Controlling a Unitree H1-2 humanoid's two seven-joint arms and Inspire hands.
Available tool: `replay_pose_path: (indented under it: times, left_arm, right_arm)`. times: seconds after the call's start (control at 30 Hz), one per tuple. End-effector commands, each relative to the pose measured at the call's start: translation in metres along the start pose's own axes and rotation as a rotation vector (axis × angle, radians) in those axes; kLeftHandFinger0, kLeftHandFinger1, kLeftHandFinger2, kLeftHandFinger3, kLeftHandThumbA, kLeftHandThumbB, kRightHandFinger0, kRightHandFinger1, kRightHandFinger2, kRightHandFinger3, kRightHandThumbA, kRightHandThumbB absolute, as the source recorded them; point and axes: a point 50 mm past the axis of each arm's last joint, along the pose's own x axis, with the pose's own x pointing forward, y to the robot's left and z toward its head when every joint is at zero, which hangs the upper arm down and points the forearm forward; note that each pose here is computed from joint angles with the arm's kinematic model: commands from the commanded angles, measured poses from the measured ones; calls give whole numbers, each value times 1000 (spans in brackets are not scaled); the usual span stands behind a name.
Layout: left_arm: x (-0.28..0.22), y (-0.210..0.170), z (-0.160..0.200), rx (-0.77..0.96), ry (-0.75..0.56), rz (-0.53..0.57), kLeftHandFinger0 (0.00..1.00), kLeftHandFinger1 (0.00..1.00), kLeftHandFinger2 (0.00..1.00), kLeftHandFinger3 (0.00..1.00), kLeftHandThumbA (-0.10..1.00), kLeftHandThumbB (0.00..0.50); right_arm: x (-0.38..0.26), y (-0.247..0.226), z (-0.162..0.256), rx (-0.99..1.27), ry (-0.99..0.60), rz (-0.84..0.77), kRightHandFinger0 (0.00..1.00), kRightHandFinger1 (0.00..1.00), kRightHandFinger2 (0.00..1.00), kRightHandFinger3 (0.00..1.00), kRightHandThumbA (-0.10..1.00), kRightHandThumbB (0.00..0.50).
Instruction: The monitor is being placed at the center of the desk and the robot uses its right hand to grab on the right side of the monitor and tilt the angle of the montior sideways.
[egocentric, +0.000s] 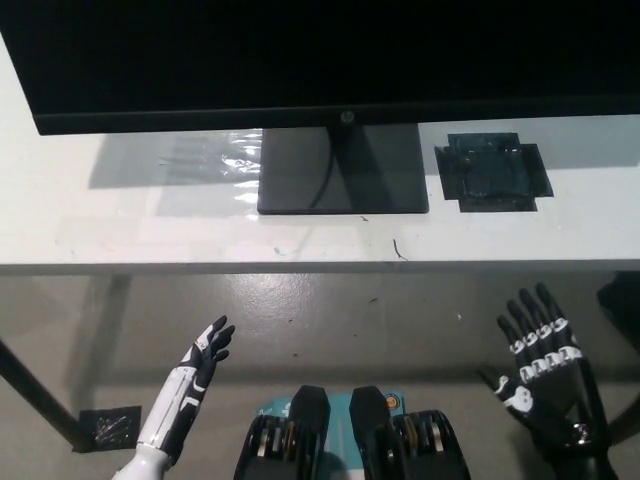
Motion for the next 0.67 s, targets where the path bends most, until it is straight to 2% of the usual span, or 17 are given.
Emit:
replay_pose_path:
  times: [0.0, 0.07, 0.1, 0.17, 0.27, 0.5, 0.53, 0.63]
  left_arm:
    - [2, 3, 3, 58, -41, -16, 1000, 1000, 1000, 1000, 1000, 353]
    - [2, 3, 3, 58, -41, -16, 1000, 1000, 1000, 1000, 1000, 353]
    - [-1, 3, 2, 57, -35, -19, 1000, 1000, 1000, 1000, 1000, 348]
    - [-6, 2, -3, 62, -18, -24, 1000, 1000, 1000, 1000, 1000, 369]
    - [-9, 2, -4, 65, -10, -27, 1000, 1000, 1000, 1000, 1000, 372]
    - [-9, 3, -6, 74, -4, -30, 1000, 1000, 1000, 1000, 1000, 381]
    - [-10, 3, -6, 71, -4, -29, 1000, 1000, 1000, 1000, 1000, 390]
    - [-9, 4, -5, 71, -8, -29, 1000, 1000, 1000, 1000, 1000, 379]
  right_arm:
    - [21, 2, -24, -552, -72, 88, 1000, 1000, 1000, 1000, 1000, 436]
    - [21, 2, -24, -558, -71, 87, 1000, 1000, 1000, 1000, 1000, 437]
    - [19, 4, -28, -558, -59, 86, 1000, 1000, 1000, 1000, 1000, 456]
    - [15, 7, -35, -557, -37, 90, 1000, 1000, 1000, 1000, 1000, 468]
    - [12, 7, -38, -565, -32, 86, 1000, 1000, 1000, 1000, 1000, 469]
    - [12, 8, -39, -576, -33, 81, 1000, 1000, 1000, 1000, 1000, 459]
    - [13, 7, -39, -578, -36, 74, 1000, 1000, 1000, 1000, 1000, 446]
    - [14, 7, -38, -577, -41, 71, 1000, 1000, 1000, 1000, 1000, 436]
